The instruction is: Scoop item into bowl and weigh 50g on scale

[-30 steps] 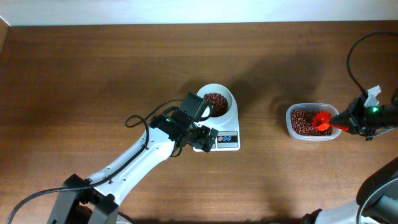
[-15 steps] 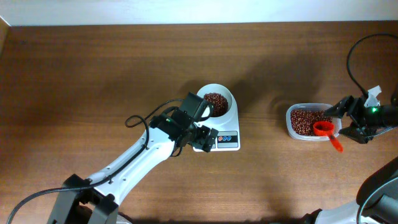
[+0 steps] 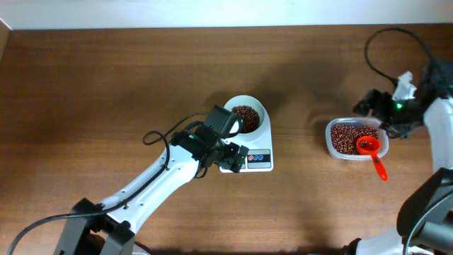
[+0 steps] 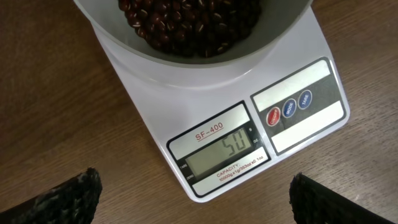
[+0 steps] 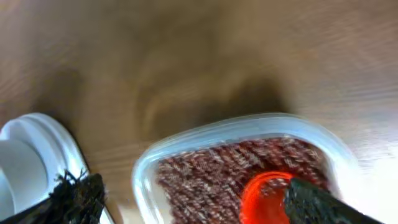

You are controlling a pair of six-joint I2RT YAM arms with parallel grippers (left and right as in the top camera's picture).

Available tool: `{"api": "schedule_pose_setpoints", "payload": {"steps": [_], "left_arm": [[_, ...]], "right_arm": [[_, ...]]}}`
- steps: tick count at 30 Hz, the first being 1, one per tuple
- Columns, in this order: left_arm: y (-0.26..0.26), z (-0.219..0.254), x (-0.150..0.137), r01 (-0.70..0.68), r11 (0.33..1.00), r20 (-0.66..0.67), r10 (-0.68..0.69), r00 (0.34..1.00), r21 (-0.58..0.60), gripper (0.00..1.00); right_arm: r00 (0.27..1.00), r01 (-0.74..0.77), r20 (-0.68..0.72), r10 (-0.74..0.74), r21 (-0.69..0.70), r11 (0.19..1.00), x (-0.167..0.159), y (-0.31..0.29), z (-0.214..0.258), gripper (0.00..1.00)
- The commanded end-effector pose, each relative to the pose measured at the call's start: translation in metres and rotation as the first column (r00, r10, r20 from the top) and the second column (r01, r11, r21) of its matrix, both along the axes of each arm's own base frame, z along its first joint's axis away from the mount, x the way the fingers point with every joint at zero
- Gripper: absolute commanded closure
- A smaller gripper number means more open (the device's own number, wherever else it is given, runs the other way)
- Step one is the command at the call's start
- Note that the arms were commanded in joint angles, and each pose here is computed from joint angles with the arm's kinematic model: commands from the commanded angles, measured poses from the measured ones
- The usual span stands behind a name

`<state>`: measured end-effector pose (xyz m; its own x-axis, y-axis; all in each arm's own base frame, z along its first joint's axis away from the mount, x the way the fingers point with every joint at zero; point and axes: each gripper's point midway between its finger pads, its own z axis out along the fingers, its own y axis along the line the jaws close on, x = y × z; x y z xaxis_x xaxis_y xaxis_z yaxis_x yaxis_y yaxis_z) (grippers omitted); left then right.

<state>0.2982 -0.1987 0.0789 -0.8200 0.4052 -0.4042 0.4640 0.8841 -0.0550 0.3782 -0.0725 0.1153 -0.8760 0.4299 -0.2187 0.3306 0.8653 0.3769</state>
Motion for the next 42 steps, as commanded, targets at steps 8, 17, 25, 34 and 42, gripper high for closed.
{"api": "schedule_pose_setpoints", "payload": {"steps": [8,17,25,34,42], "left_arm": [[0.004,0.005,-0.003,-0.012,1.0,-0.009,0.012,1.0,0.004,0.01],[-0.011,0.004,-0.015,0.036,0.997,-0.067,-0.041,0.997,-0.072,0.01],[-0.011,0.004,-0.015,0.036,0.997,-0.067,-0.041,0.997,-0.073,0.01],[-0.011,0.004,-0.015,0.036,0.997,-0.067,-0.041,0.997,-0.073,0.01],[-0.011,0.004,-0.015,0.036,0.997,-0.067,-0.041,0.997,-0.073,0.01]], "right_arm": [[0.994,-0.102,0.038,0.106,-0.107,0.989,0.02,0.032,0.0,0.02],[0.985,-0.159,0.05,0.166,-0.129,0.979,0.021,0.036,0.0,0.0],[0.985,-0.159,0.05,0.166,-0.129,0.979,0.021,0.036,0.0,0.01],[0.985,-0.159,0.05,0.166,-0.129,0.979,0.021,0.036,0.0,0.01],[0.985,-0.159,0.05,0.166,-0.129,0.979,0.021,0.036,0.0,0.01]]}}
